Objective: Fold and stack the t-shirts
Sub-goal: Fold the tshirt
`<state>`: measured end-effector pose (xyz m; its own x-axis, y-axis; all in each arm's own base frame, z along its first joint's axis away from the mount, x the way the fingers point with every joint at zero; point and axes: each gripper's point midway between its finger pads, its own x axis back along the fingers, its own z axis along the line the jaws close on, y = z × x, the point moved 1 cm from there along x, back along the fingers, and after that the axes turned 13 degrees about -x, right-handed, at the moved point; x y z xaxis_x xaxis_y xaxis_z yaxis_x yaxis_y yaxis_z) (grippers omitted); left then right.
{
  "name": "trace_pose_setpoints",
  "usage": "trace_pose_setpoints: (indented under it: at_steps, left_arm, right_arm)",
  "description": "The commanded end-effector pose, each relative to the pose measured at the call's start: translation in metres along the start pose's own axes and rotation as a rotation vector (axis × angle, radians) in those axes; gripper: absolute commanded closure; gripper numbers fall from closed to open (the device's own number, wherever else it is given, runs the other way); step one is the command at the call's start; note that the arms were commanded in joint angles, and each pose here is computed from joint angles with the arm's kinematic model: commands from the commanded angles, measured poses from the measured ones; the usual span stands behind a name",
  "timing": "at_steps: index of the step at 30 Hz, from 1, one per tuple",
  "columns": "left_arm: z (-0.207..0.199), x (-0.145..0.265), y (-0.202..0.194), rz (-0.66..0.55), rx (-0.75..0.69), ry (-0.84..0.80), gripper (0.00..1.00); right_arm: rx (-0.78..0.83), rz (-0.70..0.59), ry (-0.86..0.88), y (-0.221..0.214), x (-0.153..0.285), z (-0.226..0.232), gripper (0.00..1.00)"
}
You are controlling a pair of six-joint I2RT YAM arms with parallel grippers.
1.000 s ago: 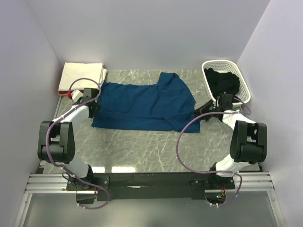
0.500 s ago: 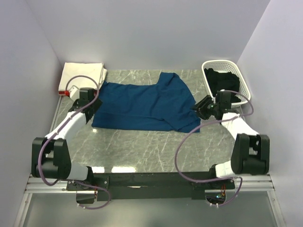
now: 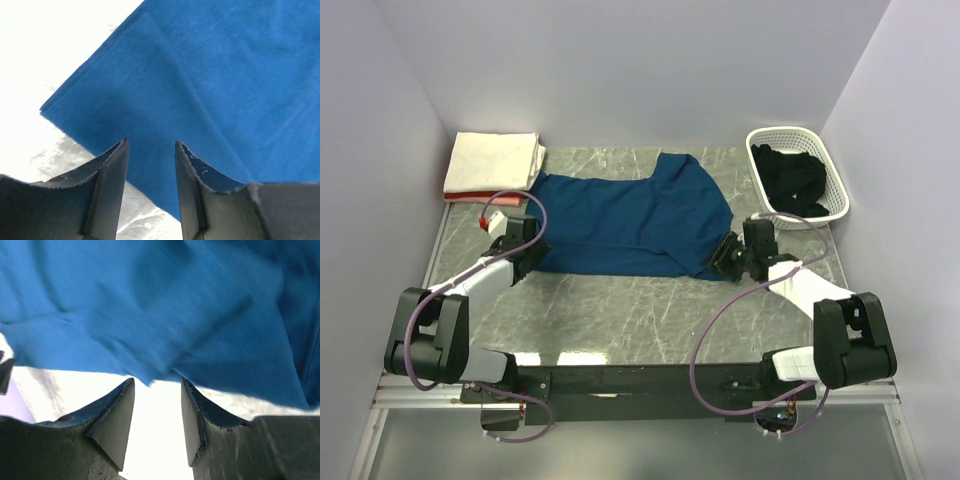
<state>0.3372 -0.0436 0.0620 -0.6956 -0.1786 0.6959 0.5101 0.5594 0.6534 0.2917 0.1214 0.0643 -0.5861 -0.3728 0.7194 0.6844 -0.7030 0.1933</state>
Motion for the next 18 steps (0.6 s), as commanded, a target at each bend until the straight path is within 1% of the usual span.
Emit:
trace_pose_setpoints:
  at_steps: [1, 4, 7, 13, 18]
  left_arm:
    - [0.001, -0.002, 0.007, -0.051, 0.024, -0.002, 0.53]
    - [0.007, -0.007, 0.003, -0.048, 0.015, 0.025, 0.53]
    - [0.013, -0.009, 0.003, -0.049, 0.014, 0.040, 0.53]
    - [0.017, -0.008, 0.002, -0.048, 0.020, 0.038, 0.53]
    - [0.016, -0.006, 0.004, -0.050, 0.019, 0.035, 0.53]
  right_arm:
    - [-0.013, -0.013, 0.025, -0.006, -0.006, 0.001, 0.51]
    - [-0.020, 0.013, 0.009, -0.015, -0.013, -0.004, 0.51]
    - [-0.032, 0.021, 0.031, -0.017, -0.019, -0.002, 0.51]
    - [-0.076, 0.038, 0.071, -0.025, -0.017, 0.002, 0.51]
    - [-0.098, 0.047, 0.093, -0.028, -0.017, 0.004, 0.54]
